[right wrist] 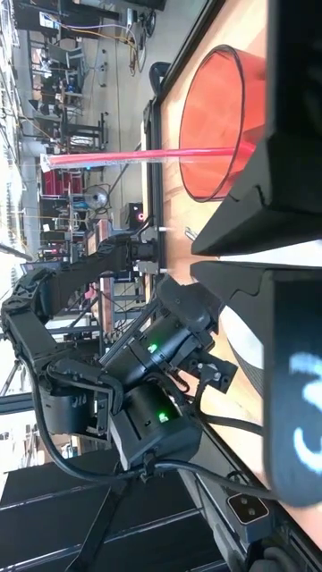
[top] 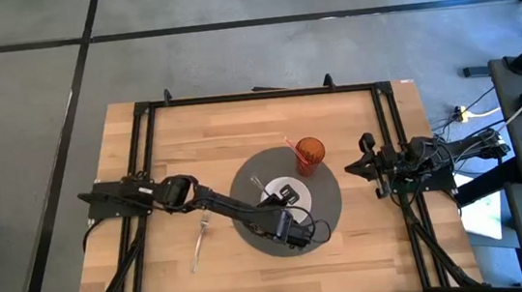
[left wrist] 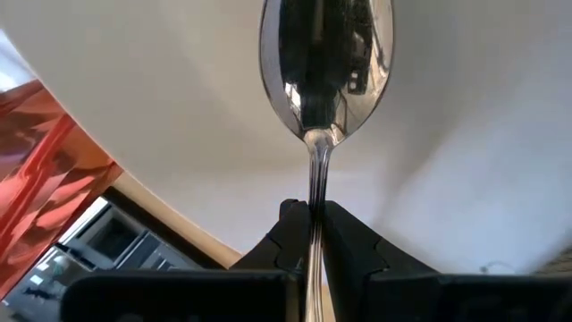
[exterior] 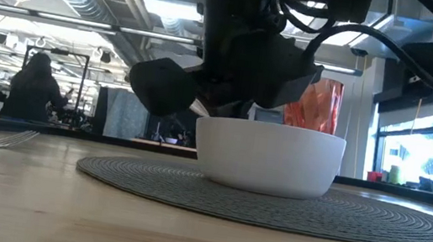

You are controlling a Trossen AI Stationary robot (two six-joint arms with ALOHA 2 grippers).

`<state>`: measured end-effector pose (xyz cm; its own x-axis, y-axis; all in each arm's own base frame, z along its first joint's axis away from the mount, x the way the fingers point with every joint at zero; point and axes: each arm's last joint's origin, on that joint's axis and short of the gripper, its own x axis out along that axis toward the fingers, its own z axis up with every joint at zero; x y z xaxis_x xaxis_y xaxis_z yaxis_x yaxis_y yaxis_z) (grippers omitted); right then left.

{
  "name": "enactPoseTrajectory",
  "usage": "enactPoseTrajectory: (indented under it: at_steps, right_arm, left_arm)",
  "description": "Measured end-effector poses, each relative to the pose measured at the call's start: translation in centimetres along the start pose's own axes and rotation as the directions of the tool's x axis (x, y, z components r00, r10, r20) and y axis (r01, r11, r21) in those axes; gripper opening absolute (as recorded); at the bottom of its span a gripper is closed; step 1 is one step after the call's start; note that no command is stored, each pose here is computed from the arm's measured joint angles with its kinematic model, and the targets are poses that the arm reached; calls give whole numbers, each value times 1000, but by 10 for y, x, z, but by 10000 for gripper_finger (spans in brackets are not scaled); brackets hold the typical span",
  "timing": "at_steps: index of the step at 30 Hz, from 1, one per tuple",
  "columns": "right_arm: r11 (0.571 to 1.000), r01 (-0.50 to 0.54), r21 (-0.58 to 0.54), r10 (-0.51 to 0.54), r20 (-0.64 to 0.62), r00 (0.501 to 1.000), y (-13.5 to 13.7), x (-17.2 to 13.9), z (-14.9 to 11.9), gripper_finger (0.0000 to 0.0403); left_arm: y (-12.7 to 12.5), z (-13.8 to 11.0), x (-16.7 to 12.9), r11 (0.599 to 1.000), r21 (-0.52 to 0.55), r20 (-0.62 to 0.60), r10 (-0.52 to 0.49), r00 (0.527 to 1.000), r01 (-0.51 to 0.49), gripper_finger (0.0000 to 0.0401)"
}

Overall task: Pick & Place Utensil
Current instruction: Put the silver spoon into the white bowl, then put the silver fork into the white bowl

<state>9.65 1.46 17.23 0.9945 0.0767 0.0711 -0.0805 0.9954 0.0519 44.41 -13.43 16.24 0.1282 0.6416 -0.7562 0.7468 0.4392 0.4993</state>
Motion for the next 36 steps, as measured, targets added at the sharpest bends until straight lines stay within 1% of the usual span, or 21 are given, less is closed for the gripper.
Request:
enactPoseTrajectory:
  at_steps: [4, 16, 18, 20, 22, 23, 24, 25, 26, 27, 28, 29, 31, 32, 34, 36]
  right_arm:
    - [1000, 0, 0, 0, 0, 1000, 0, 0, 0, 23]
    - [1000, 0, 0, 0, 0, 1000, 0, 0, 0, 23]
    - [1000, -1, 0, 1, 0, 1000, 0, 0, 0, 23]
    - [1000, 0, 0, 0, 0, 1000, 0, 0, 0, 23]
    - [1000, -1, 0, 1, 0, 1000, 0, 0, 0, 23]
    - [1000, 0, 0, 0, 0, 1000, 0, 0, 0, 23]
    - [1000, 0, 0, 0, -1, 1000, 0, 0, 0, 23]
    - [1000, 0, 0, 0, -4, 1000, 0, 0, 0, 23]
    - [1000, 0, 0, 0, -5, 1000, 0, 0, -1, 23]
    - [1000, 0, 0, 0, -8, 1000, 0, 0, -1, 23]
    - [1000, -1, 0, 1, -14, 1000, 0, 0, -1, 23]
    - [1000, -1, 0, 1, -16, 1000, 0, 0, -2, 23]
    - [1000, 0, 2, 0, -18, 1000, 0, 0, -2, 23]
    - [1000, -1, 2, 1, -19, 1000, 0, 0, -2, 23]
    - [1000, 0, 4, 0, -21, 1000, 0, 0, -2, 23]
    - [1000, -1, 5, 1, -23, 1000, 0, 0, -2, 23]
  left_arm:
    - [-1, 1, -2, 1000, 11, -12, 29, 1000, -29, 28]
    - [-1, 0, -3, 999, -20, -21, 34, 999, -34, 60]
    - [0, -4, -10, 999, -21, -44, 40, 998, -41, 63]
    - [3, -9, -22, 996, -36, -73, 77, 994, -80, 65]
    - [5, -15, -35, 989, -70, -102, 120, 988, -127, 65]
    - [7, -15, -41, 982, -106, -101, 143, 984, -154, 65]
    - [10, -18, -49, 968, -176, -77, 168, 983, -180, 64]
    - [11, -22, -59, 959, -225, -50, 164, 985, -171, 62]
    - [13, -30, -68, 953, -273, -14, 129, 992, -128, 60]
    - [15, -39, -79, 941, -331, 31, 90, 995, -74, 57]
    - [18, -49, -88, 917, -398, 80, 54, 995, -18, 53]
    - [21, -59, -97, 882, -469, 124, 24, 992, 38, 48]
    - [26, -83, -109, 796, -590, 182, -28, 983, 132, 36]
    - [28, -96, -114, 748, -644, 202, -37, 979, 161, 29]
    - [26, -122, -124, 664, -726, 217, -30, 976, 182, 13]
    - [16, -142, -129, 602, -775, 224, -22, 974, 191, 4]
